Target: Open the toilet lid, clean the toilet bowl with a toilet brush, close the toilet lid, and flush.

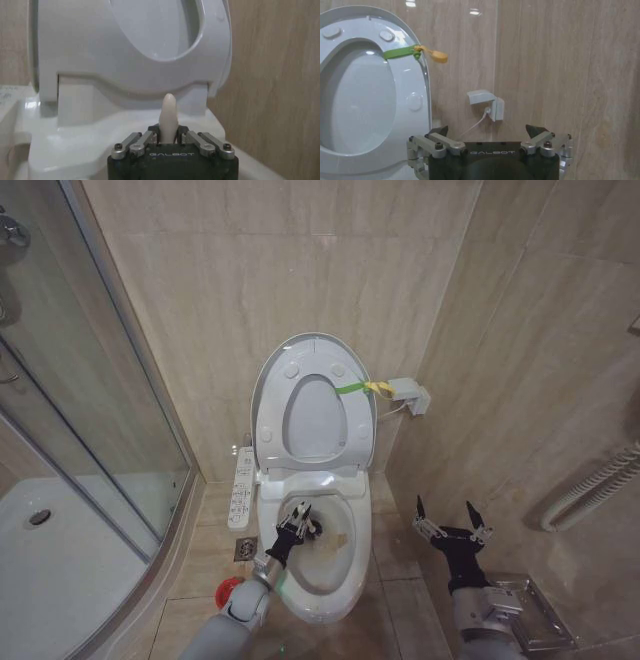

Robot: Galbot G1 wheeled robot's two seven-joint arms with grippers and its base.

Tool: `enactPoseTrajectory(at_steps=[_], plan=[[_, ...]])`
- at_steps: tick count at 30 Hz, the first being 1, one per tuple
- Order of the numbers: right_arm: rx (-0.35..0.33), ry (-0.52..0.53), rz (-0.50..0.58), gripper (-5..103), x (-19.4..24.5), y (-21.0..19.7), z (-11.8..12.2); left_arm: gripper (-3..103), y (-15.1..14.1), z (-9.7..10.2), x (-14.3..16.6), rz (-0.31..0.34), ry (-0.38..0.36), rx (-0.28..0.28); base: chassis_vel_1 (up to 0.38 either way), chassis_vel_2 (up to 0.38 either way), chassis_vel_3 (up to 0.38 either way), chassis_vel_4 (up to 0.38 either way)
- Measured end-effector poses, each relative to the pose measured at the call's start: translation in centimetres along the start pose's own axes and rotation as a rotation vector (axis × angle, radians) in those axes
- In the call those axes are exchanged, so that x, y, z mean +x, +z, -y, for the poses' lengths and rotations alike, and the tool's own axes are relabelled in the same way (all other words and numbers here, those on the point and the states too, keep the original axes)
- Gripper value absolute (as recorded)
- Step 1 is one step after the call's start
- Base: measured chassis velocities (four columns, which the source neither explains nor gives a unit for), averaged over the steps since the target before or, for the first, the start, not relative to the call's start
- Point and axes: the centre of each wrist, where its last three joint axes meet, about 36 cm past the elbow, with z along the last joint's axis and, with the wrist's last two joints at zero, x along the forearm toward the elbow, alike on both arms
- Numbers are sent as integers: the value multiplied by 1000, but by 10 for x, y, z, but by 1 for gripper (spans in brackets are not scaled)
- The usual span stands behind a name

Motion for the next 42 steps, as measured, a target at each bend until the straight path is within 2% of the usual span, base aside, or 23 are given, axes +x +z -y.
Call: enactPoseTrajectory(at_steps=[2,3,5,7,16,23,29,37,42], plan=[[0,0,0,100,0,0,0,22,-21,8,-10,58,16,28,0,0,0,0],[0,0,0,100,0,0,0,22,-21,8,-10,58,16,28,0,0,0,0],[0,0,0,100,0,0,0,22,-37,19,-15,105,36,44,0,0,0,0],[0,0,0,100,0,0,0,22,-42,28,-14,125,53,49,0,0,0,0],[0,0,0,100,0,0,0,22,-35,59,-8,123,105,71,0,0,0,0],[0,0,0,100,0,0,0,22,-38,73,-26,140,134,82,0,0,0,0],[0,0,0,100,0,0,0,22,-39,75,-32,141,140,86,0,0,0,0],[0,0,0,100,0,0,0,22,-16,47,-22,61,108,65,0,0,0,0],[0,0,0,100,0,0,0,22,-25,43,-33,84,108,59,0,0,0,0]])
